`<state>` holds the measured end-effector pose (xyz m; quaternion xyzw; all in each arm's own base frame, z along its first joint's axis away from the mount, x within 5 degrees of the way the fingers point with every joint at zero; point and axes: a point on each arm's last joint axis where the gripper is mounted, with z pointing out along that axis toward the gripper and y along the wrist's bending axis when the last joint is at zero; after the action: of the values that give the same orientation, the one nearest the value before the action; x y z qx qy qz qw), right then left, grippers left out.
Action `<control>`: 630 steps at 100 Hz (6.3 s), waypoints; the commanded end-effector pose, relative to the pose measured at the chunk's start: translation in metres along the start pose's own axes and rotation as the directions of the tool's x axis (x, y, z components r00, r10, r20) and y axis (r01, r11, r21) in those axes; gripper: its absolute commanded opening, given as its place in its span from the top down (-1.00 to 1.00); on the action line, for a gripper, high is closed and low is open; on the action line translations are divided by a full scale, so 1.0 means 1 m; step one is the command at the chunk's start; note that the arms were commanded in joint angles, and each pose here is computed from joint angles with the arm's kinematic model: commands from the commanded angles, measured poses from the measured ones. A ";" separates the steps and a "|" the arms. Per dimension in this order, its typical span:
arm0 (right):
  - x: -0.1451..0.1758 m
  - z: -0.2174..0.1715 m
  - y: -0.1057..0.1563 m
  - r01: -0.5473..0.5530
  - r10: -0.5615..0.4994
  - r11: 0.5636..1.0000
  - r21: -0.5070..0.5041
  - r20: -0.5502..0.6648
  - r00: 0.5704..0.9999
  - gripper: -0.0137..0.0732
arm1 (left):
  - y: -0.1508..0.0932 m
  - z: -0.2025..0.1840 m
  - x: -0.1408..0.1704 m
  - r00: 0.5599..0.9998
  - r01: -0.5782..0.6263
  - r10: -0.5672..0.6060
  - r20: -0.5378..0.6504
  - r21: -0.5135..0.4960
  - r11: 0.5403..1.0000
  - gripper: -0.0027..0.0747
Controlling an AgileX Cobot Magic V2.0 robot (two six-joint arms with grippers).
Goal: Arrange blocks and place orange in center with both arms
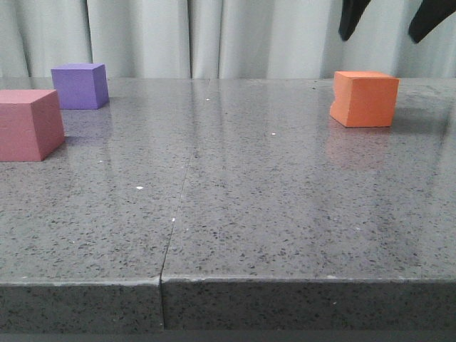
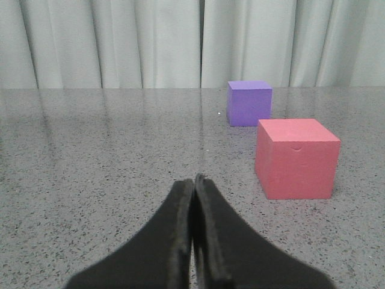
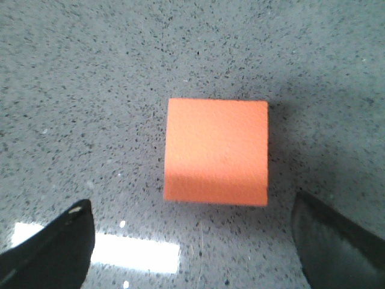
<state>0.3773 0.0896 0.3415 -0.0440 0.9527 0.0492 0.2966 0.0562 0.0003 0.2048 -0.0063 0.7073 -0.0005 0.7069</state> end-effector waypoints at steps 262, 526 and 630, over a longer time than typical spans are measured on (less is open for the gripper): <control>-0.008 0.038 0.139 -0.025 0.005 0.977 -0.213 -0.096 0.995 -0.14 | 0.000 -0.001 0.007 0.998 0.011 -0.011 0.063 0.002 1.000 0.98; 0.289 -0.175 -0.028 0.115 0.193 0.906 -0.407 0.640 0.743 0.83 | 0.001 -0.002 -0.003 0.987 0.016 -0.016 0.160 0.000 1.000 0.98; 0.290 -0.174 -0.028 0.114 0.192 0.907 -0.406 0.638 0.746 0.83 | -0.004 0.095 -0.140 0.861 -0.159 0.196 -0.470 0.117 0.980 0.47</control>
<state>0.0446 0.0250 0.3047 -0.0658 0.7779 0.2624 0.5671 0.1361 -0.0007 0.3269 0.0533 0.8757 0.0202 0.4795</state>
